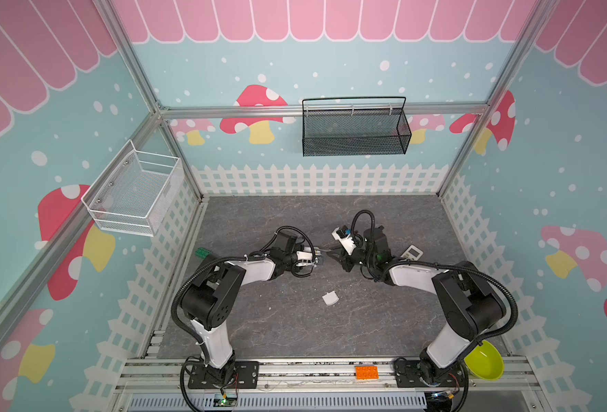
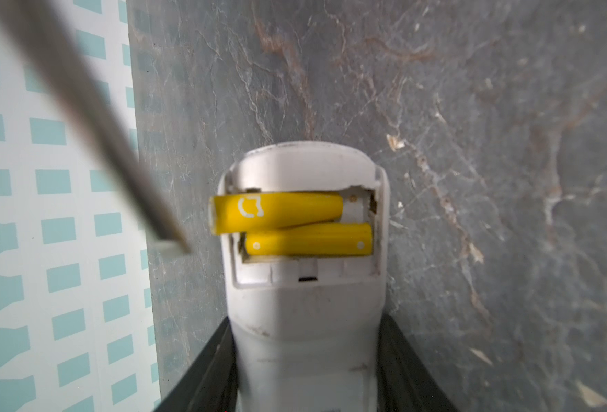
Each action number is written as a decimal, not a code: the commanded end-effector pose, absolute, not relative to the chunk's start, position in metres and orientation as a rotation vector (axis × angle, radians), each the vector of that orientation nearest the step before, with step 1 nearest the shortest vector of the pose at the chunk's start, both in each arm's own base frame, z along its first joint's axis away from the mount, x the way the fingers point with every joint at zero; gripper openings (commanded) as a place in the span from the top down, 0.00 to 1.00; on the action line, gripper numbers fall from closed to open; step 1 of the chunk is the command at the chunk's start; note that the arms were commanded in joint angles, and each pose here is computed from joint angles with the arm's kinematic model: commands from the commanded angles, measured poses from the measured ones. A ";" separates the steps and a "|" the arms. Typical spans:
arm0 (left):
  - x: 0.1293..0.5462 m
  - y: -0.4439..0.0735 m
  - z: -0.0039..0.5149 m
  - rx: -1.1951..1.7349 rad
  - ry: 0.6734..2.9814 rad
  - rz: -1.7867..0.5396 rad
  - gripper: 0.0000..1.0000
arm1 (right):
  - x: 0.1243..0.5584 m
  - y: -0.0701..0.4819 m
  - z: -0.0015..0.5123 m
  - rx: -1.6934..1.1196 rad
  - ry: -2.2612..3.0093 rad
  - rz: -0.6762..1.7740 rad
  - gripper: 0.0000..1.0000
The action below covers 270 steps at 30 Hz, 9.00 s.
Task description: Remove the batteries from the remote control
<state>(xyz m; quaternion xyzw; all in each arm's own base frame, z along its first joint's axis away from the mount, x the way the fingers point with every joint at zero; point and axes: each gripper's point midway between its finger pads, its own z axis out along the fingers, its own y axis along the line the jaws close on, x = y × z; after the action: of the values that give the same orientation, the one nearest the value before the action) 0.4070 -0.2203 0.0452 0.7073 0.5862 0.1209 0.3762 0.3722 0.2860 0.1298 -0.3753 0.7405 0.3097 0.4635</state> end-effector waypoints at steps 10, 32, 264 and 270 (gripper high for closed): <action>0.408 -0.224 0.044 1.817 1.458 0.308 0.70 | 0.381 0.293 0.109 -0.921 1.838 0.838 1.00; 0.409 -0.222 0.048 1.825 1.615 0.224 0.70 | 0.340 0.273 0.116 -0.872 1.839 0.854 1.00; 0.508 -0.028 0.080 0.074 2.724 -0.145 0.11 | 0.301 0.138 0.036 0.027 2.242 0.530 0.76; 0.487 -0.043 0.136 0.110 2.602 -0.181 0.01 | 0.311 0.144 0.070 -0.025 2.209 0.526 0.76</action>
<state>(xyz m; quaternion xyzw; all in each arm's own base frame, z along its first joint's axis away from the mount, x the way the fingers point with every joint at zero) 0.4919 -0.0300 0.0988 0.0320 0.9737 -0.0526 0.2192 0.3022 0.1397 0.0456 0.0016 0.8890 0.2109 0.4065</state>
